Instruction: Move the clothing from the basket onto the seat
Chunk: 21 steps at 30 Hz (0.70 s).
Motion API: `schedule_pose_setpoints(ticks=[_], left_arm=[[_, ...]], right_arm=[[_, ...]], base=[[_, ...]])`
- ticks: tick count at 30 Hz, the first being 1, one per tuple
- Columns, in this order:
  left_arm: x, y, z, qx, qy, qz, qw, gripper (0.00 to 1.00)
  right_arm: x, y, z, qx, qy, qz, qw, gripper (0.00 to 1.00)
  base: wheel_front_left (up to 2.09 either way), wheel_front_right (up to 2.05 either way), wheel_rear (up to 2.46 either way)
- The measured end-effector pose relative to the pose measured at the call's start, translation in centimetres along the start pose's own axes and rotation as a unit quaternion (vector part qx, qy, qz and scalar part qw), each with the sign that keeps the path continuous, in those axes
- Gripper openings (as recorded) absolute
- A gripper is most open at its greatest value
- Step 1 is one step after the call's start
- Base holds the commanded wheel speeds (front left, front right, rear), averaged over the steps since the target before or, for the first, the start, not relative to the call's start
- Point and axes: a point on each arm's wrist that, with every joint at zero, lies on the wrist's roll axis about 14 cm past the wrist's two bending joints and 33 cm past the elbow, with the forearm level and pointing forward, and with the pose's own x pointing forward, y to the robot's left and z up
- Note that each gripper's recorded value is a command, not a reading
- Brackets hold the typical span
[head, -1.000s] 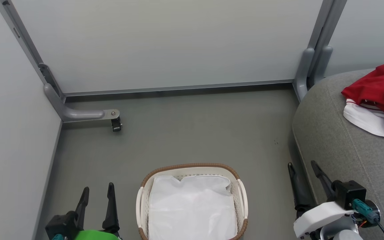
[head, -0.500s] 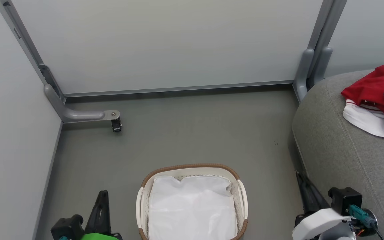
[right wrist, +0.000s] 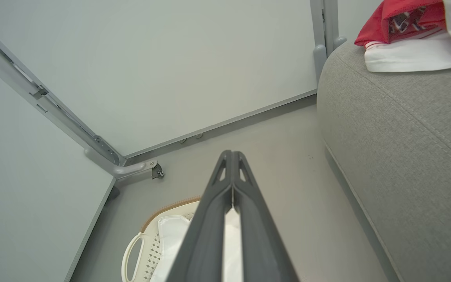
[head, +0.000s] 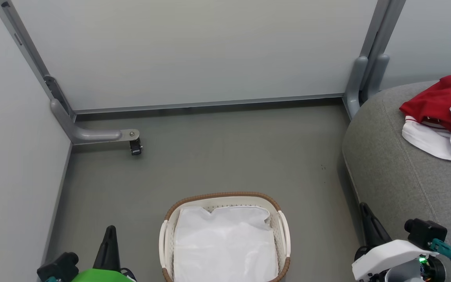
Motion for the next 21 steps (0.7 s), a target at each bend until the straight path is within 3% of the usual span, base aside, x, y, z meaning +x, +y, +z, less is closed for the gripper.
schedule_pose_setpoints(ticks=[21], left_arm=[[1.2, 0.6, 1.5, -0.142, -0.003, 0.014, 0.99, 0.0]], right_arm=[[0.5, -1.3, 1.2, 0.155, -0.008, -0.03, 0.987, 0.0]], base=[[0.0, 0.0, 0.0]])
